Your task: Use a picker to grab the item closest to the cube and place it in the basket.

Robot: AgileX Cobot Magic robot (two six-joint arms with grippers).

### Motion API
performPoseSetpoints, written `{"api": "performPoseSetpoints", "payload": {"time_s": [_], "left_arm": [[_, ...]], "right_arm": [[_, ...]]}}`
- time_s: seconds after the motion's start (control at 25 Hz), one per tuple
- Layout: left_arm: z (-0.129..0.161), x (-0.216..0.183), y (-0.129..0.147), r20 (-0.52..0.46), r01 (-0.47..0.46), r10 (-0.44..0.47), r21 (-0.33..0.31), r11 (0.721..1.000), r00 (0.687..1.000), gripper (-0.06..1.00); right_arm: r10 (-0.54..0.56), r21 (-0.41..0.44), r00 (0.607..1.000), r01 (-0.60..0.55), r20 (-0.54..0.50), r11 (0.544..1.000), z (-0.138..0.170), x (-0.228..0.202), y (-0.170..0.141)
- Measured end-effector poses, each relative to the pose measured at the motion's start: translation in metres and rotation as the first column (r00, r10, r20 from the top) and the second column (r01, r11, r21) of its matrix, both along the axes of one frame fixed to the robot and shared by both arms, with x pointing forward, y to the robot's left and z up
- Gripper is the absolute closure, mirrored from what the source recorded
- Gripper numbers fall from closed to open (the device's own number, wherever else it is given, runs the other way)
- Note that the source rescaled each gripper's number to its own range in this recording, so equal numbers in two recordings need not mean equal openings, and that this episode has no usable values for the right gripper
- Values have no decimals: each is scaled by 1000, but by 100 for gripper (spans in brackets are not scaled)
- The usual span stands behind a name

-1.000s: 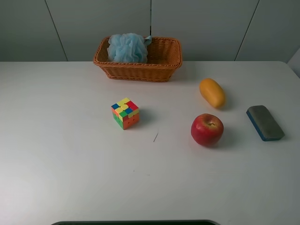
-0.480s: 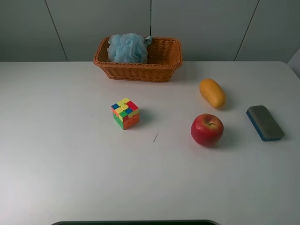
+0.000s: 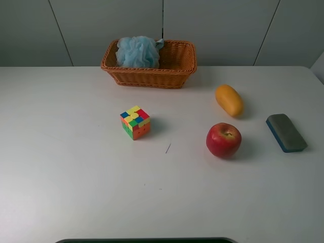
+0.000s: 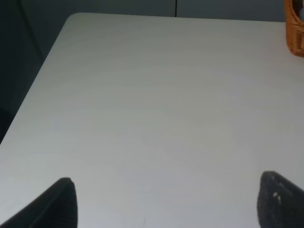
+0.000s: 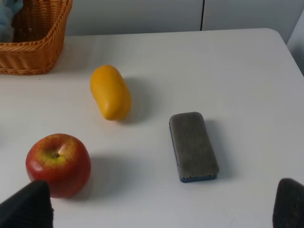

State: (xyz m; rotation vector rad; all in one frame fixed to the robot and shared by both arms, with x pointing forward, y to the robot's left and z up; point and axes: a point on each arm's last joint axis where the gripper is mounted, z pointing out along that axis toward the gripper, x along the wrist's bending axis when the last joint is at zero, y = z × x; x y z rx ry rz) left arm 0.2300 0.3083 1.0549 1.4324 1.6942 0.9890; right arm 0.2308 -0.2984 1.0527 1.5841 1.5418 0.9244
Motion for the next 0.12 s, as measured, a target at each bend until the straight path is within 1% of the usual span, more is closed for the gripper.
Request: {"api": "performPoseSetpoints", "payload": {"time_s": [0.12], "left_arm": [[0, 0, 0, 0, 0, 0, 0, 1000, 1000, -3]], "right_arm": [[0, 0, 1000, 0, 0, 1000, 0, 0, 0]]}}
